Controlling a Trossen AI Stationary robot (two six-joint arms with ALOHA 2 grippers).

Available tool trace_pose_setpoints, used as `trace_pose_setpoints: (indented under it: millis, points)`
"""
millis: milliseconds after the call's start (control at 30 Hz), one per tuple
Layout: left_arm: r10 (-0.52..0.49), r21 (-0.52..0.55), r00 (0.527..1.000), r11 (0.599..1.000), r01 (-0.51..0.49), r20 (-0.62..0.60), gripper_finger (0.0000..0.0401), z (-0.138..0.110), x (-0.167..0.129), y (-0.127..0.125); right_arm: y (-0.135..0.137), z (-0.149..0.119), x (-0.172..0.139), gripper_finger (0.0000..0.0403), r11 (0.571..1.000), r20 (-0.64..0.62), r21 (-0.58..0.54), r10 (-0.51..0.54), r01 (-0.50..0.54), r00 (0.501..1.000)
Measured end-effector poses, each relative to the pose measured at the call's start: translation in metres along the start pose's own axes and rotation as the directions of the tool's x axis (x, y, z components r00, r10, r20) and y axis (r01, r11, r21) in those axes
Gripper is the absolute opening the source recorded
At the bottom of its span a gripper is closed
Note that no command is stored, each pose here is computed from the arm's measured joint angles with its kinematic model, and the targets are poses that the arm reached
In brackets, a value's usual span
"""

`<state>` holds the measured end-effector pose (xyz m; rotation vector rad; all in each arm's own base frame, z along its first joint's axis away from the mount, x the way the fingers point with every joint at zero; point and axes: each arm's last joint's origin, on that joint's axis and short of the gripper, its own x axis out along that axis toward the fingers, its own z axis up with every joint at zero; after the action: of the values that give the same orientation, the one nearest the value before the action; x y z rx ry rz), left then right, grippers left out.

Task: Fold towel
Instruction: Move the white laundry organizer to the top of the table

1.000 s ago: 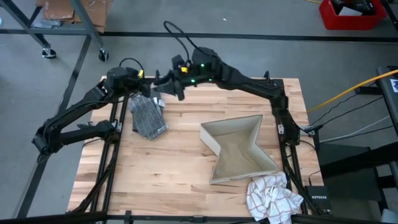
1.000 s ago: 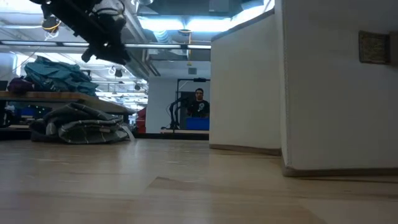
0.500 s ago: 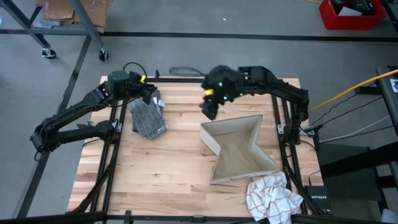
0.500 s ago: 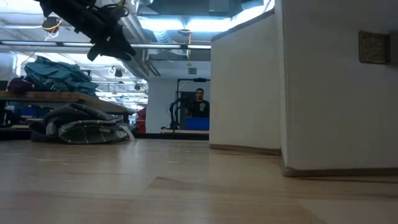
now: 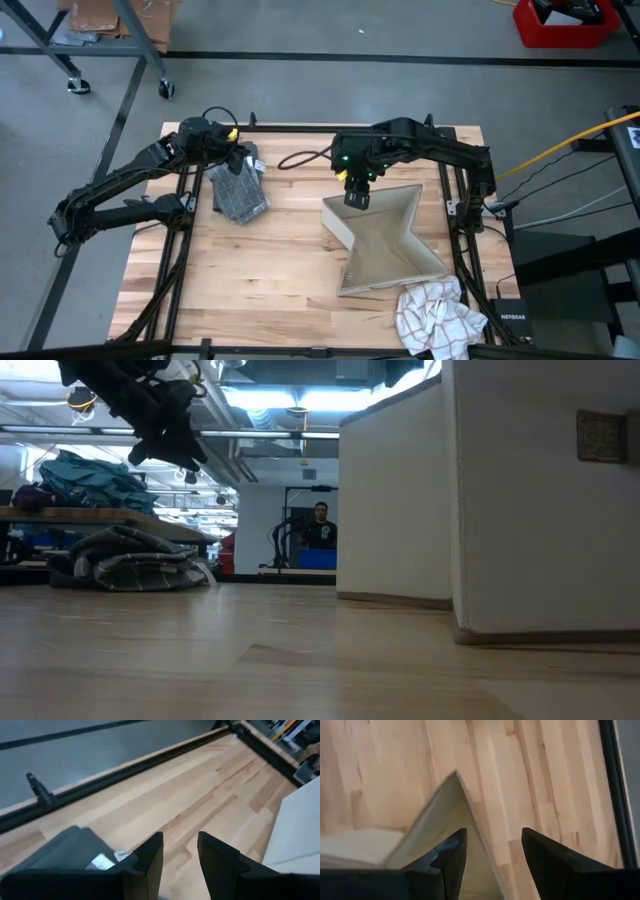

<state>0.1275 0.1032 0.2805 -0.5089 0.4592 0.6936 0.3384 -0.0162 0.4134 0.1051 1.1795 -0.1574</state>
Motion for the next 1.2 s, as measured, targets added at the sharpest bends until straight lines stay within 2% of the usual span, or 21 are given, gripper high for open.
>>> trace_pose_setpoints:
  millis: [133,433,700,833,1067,1133,1200]
  points:
    - [0.009,-0.002,1.000,1.000,-0.009,-0.026,0.0114,-0.002,0.000,0.001,0.001,-0.003,0.016,0.0193,0.996,-0.070,-0.087,0.023,-0.029,0.997]
    - [0.010,-0.003,1.000,1.000,-0.010,-0.028,0.0114,-0.003,0.000,0.001,0.003,-0.016,0.055,0.0193,0.995,-0.239,-0.073,0.052,-0.072,0.970]
    - [0.010,-0.002,1.000,1.000,-0.010,-0.026,0.0114,-0.003,0.000,0.001,-0.003,-0.030,0.086,0.0189,0.986,-0.347,-0.131,-0.140,0.100,0.927]
    - [0.010,-0.002,1.000,1.000,-0.010,-0.026,0.0114,-0.003,0.000,0.001,-0.005,-0.032,0.091,0.0150,0.975,-0.355,-0.157,-0.204,0.157,0.912]
    - [0.009,-0.002,1.000,1.000,-0.009,-0.026,0.0114,-0.003,0.000,0.001,-0.015,-0.032,0.091,0.0023,0.944,-0.342,-0.234,-0.305,0.234,0.889]
    - [0.010,-0.003,1.000,1.000,-0.010,-0.026,0.0114,-0.003,0.000,0.001,-0.022,-0.031,0.091,0.0010,0.939,-0.343,-0.242,-0.319,0.245,0.884]
    - [0.010,-0.013,1.000,1.000,-0.010,-0.026,0.0114,-0.003,0.000,0.001,-0.031,-0.030,0.091,0.0021,0.936,-0.342,-0.238,-0.331,0.260,0.880]
